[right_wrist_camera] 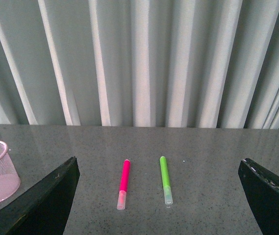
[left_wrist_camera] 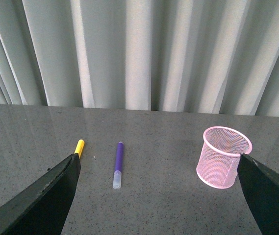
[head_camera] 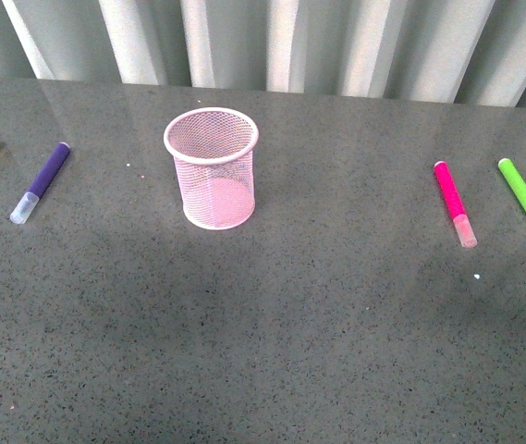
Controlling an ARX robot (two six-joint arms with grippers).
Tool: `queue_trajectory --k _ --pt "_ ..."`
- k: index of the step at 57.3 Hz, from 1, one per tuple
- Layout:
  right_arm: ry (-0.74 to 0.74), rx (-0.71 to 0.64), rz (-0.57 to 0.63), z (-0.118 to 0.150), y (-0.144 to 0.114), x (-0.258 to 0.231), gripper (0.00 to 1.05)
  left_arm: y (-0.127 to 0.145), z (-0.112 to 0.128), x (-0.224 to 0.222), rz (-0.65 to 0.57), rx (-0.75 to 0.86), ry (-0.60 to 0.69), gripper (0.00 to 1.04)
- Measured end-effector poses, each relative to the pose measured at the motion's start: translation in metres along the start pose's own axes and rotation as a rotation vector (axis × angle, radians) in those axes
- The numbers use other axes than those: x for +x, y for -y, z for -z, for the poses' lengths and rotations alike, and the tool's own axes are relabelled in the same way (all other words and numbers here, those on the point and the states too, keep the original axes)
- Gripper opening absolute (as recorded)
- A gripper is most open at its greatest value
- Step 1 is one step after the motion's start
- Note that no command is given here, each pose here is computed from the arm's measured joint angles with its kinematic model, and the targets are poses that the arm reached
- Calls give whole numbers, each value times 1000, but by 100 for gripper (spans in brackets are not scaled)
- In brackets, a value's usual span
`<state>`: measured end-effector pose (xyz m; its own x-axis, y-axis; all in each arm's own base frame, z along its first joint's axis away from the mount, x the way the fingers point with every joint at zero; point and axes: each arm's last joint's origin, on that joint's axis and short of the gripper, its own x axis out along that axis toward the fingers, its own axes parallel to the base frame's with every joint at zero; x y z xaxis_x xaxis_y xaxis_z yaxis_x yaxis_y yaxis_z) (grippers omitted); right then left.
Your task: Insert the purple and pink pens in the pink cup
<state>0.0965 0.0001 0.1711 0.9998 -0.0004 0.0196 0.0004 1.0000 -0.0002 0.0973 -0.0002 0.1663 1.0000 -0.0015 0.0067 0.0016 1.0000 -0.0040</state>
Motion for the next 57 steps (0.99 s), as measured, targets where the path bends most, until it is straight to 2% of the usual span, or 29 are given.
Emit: queue_trajectory --k 57 --pt "0 0 0 0 0 0 98 0 0 0 0 0 0 98"
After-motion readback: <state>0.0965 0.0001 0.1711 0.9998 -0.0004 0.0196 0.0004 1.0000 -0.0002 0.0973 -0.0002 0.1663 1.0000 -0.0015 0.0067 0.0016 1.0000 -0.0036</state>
